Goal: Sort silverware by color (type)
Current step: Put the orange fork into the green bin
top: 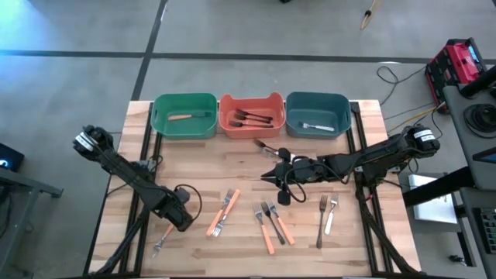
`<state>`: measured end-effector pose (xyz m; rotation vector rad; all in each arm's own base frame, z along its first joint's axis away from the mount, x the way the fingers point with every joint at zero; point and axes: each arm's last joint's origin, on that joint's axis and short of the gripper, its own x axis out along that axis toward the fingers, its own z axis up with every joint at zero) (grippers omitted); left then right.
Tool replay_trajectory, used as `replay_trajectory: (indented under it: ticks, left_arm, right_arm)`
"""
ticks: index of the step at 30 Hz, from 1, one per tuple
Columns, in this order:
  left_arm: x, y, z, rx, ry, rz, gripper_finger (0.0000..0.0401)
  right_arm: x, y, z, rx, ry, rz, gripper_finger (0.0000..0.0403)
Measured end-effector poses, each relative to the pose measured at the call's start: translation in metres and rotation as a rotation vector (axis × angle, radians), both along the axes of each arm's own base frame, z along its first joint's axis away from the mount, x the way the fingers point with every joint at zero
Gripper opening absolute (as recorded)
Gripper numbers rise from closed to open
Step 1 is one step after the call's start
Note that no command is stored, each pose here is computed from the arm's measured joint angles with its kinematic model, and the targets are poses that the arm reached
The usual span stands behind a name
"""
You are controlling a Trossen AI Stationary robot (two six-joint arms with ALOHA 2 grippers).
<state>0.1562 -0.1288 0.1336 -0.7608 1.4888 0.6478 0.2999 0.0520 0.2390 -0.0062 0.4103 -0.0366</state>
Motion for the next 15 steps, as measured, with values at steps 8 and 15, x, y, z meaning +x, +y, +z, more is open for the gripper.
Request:
replay_trajectory:
  ticks: [8,15]
  left_arm:
    - [-0.0007,0.0014,-0.0005,0.025,-0.001,0.013,0.0056]
    - [0.0019,0.0010,0.0035,0.065,-0.018,0.025,0.0056]
  right_arm:
    - [0.0001,-0.0004,0.0000,-0.011,0.001,0.002,0.0027]
    - [-0.0001,-0.0009,-0.0005,-0.012,0.006,0.001,0.0027]
